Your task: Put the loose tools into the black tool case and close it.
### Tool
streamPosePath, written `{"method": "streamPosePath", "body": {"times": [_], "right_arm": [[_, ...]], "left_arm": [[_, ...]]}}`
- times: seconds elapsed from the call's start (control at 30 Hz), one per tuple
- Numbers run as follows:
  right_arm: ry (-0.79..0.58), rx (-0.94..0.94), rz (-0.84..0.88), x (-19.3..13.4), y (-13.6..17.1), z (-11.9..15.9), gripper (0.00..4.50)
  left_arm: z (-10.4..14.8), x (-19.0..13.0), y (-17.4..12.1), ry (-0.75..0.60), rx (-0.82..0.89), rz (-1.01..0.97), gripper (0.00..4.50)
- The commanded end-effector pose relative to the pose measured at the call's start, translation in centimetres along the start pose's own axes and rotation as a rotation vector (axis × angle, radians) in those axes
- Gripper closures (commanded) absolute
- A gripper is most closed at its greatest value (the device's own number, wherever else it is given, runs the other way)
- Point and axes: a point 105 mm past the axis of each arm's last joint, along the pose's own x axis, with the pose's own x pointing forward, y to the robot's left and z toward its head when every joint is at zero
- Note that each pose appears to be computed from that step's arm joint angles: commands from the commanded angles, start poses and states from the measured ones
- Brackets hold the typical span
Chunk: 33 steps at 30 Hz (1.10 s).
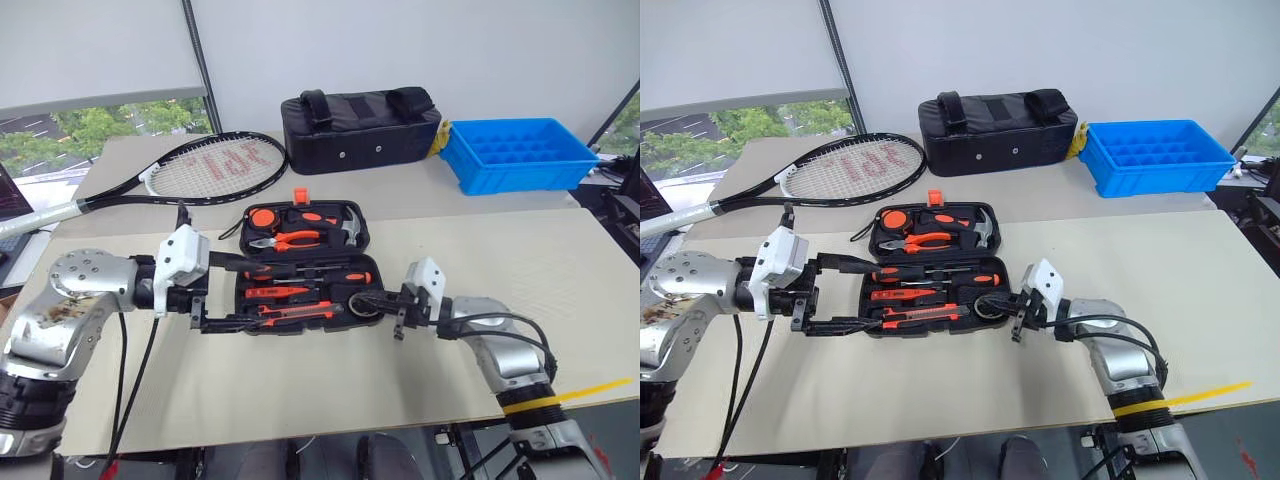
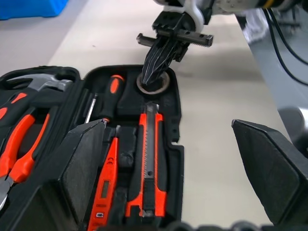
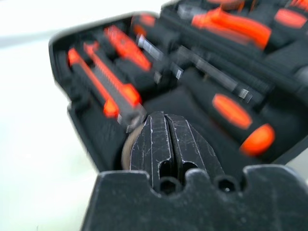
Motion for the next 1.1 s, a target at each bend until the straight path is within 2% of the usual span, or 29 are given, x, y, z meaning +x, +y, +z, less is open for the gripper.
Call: {"method": "streamPosePath", "body": {"times": [0.03, 0.1, 0.2, 0.3, 0.4, 0.53, 0.7, 0.73, 0.77, 0.97, 1.1], "right_arm": [[-0.095, -0.016, -0.085, -0.7, -3.1, 3.9, 4.47], [-0.051, 0.014, -0.130, -0.8, -4.9, 3.8, 4.47], [0.067, 0.066, -0.191, -0.5, -7.3, 2.5, 3.71], [0.060, 0.196, -0.317, 0.4, -10.3, 2.6, 2.73], [0.054, 0.375, -0.318, 1.5, -11.2, 2.1, 1.69], [0.015, 0.615, -0.293, 2.8, -11.5, 1.6, 1.69], [0.019, 0.671, -0.268, 3.6, -11.4, 1.3, 1.69], [0.018, 0.673, -0.263, 3.6, -11.3, 1.4, 2.19], [0.017, 0.670, -0.267, 3.7, -11.4, 1.4, 2.36], [-0.015, 0.678, -0.274, 3.9, -11.7, 2.0, 4.45], [-0.032, 0.676, -0.281, 4.0, -11.9, 2.3, 4.48]], "left_arm": [[1.3, -1.3, 3.5, -0.132, -0.033, 0.195, 0.00], [0.5, -1.5, 5.3, -0.164, -0.123, 0.281, 0.00], [-1.6, -1.9, 8.8, -0.197, -0.348, 0.430, 0.00], [-3.9, -2.8, 11.8, -0.208, -0.531, 0.555, 0.00], [-5.2, -2.7, 13.0, -0.227, -0.687, 0.568, 0.00], [-7.2, -2.8, 14.8, -0.262, -0.867, 0.658, 0.00], [-8.2, -2.3, 15.2, -0.237, -0.914, 0.677, 0.00], [-8.1, -2.2, 15.2, -0.235, -0.915, 0.669, 0.00], [-8.1, -2.1, 15.2, -0.234, -0.915, 0.662, 0.00], [-7.8, -1.6, 15.0, -0.254, -0.920, 0.616, 0.00], [-8.3, -1.3, 14.8, -0.239, -0.928, 0.610, 0.00]]}}
